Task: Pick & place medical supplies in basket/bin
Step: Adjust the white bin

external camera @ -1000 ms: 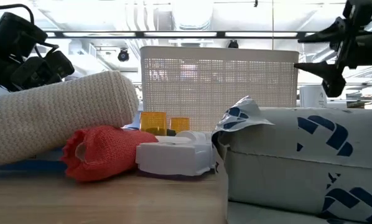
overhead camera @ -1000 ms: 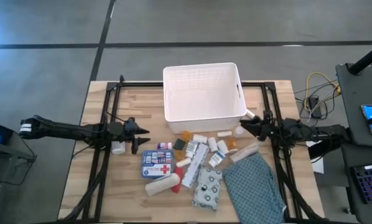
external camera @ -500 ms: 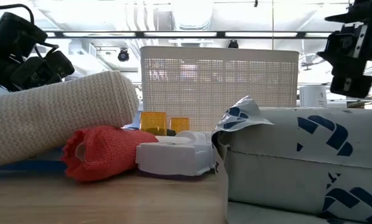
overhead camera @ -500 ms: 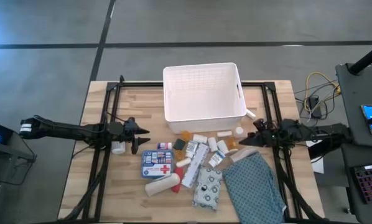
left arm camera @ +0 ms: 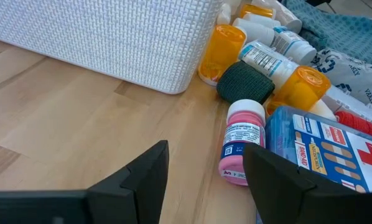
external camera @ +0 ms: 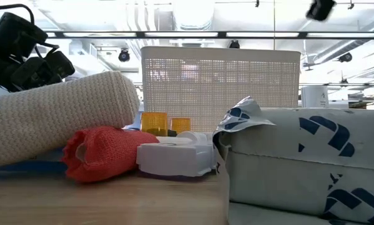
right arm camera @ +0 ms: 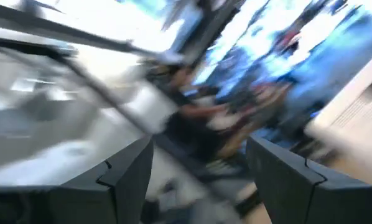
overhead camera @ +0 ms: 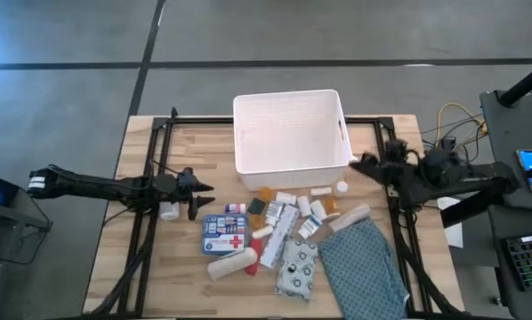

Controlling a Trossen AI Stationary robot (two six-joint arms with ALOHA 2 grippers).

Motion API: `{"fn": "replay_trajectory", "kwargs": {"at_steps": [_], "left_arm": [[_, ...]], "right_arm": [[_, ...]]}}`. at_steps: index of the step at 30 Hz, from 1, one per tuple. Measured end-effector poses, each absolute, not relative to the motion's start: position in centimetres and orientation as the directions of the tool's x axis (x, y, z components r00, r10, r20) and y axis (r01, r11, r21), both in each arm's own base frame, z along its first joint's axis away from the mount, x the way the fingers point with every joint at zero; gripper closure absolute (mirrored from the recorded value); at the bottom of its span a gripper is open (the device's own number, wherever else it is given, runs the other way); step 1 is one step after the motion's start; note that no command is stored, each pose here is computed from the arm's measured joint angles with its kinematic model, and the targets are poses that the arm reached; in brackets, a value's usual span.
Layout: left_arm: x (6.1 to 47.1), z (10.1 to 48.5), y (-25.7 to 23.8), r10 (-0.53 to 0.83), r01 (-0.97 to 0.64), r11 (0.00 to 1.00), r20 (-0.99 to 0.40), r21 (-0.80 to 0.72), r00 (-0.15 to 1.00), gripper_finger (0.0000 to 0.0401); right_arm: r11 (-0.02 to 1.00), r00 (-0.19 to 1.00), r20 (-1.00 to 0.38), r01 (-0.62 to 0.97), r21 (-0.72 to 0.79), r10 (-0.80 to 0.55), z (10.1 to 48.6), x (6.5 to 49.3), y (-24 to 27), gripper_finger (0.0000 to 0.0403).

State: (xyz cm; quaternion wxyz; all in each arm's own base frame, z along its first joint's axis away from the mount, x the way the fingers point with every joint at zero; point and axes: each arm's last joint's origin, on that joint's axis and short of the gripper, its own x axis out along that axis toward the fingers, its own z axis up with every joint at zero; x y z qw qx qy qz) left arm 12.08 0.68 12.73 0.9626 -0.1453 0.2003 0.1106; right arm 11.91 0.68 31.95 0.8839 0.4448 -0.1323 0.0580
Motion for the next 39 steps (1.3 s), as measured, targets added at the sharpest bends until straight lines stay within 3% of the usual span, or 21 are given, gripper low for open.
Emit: {"fn": "replay_trajectory", "kwargs": {"at_steps": [3,5,9,13,17,22,29,34,36,39], "left_arm": [[12.1,12.7,0.7,0.155,-0.271,0.933,-0.418,-0.235,0.895,0.0214],[12.1,12.7,0.7,0.155,-0.272,0.933,-0.418,-0.235,0.895,0.0214],[12.1,12.7,0.7,0.155,-0.272,0.933,-0.418,-0.235,0.895,0.0214],[12.1,12.7,0.7,0.155,-0.271,0.933,-0.418,-0.235,0.895,0.0214],[12.1,12.7,0.7,0.155,-0.271,0.933,-0.418,-0.235,0.895,0.0214],[12.1,12.7,0.7,0.155,-0.272,0.933,-0.418,-0.235,0.895,0.0214],[12.1,12.7,0.7,0.155,-0.272,0.933,-0.418,-0.235,0.895,0.0214],[12.1,12.7,0.7,0.155,-0.271,0.933,-0.418,-0.235,0.895,0.0214],[12.1,12.7,0.7,0.155,-0.271,0.933,-0.418,-0.235,0.895,0.0214],[12.1,12.7,0.7,0.155,-0.272,0.933,-0.418,-0.235,0.895,0.0214]], "right_arm": [[0.679,0.965,0.09,0.105,0.726,-0.246,34.3,12.4,0.1,0.0159],[0.652,0.906,-0.036,0.33,0.683,-0.422,35.5,12.5,-0.4,0.0159],[0.379,0.61,-0.198,0.68,0.627,-0.767,37.0,11.6,-1.5,0.0159],[0.156,0.354,-0.26,0.81,0.565,-0.898,37.2,10.7,-2.0,0.0159],[-0.01,0.198,-0.421,0.897,0.442,-0.885,36.2,10.8,-2.7,0.0164],[-0.203,-0.011,-0.655,0.954,0.219,-0.756,33.5,12.3,-3.9,0.0177],[-0.134,-0.176,-0.803,0.984,-0.12,-0.569,29.9,14.3,-5.1,0.0184],[-0.164,-0.199,-0.846,0.977,-0.134,-0.494,28.6,14.1,-5.3,0.0184],[-0.167,-0.161,-0.847,0.982,-0.087,-0.507,28.5,14.3,-5.5,0.0184],[-0.007,0.03,-0.866,0.999,0.039,-0.5,28.5,15.7,-5.9,0.0184]]}}
